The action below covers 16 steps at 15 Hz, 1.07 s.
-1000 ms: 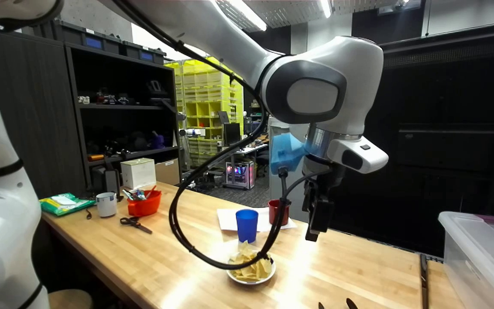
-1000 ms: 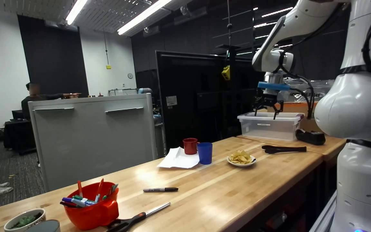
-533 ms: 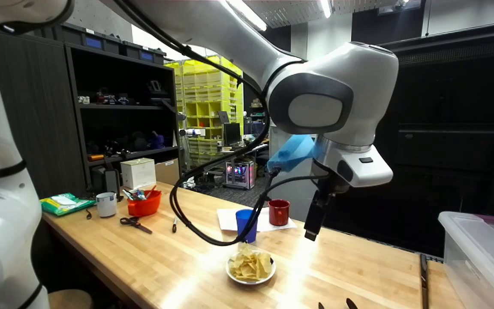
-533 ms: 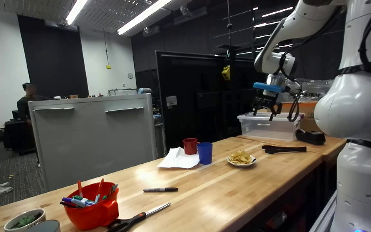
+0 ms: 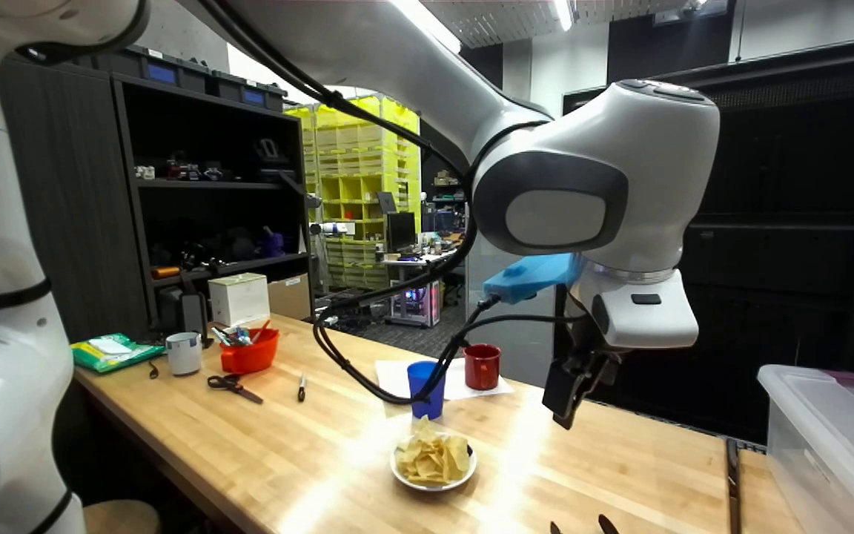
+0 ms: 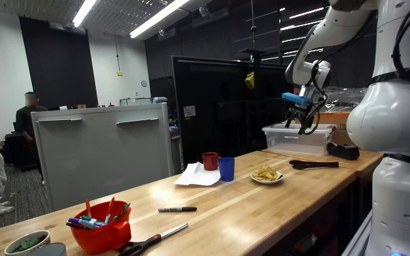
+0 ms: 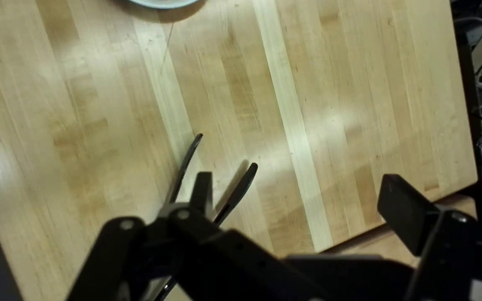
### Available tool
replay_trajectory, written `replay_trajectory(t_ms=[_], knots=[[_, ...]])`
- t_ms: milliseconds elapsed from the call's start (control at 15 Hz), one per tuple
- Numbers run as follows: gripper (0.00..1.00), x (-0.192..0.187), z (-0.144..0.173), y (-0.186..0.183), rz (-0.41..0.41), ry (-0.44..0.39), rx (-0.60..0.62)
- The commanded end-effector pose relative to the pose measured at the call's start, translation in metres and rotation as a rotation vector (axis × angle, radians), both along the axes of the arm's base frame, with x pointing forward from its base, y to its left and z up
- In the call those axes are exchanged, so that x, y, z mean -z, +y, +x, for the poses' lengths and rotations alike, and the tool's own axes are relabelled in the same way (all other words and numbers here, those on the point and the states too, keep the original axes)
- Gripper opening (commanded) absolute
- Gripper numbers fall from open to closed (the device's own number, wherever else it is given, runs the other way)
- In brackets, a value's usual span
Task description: Use the black tongs to get some chips from the white plate
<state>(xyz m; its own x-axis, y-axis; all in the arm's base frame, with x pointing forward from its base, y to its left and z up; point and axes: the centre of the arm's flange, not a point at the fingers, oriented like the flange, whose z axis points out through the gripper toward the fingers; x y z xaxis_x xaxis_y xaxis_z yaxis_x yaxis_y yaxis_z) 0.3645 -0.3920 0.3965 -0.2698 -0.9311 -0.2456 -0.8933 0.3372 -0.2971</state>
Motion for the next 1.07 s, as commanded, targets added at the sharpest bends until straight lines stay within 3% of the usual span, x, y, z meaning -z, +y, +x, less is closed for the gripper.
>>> replay_trajectory(t_ms=[0,400,1000], knots=[[1.0,0.007,-0.006,-0.003,0.027,0.014,0.131],[1.0,0.035,-0.005,-0.007,0.098,0.094,0.219],[1.0,0.092,-0.007,-0.017,0.139,0.206,0.261]])
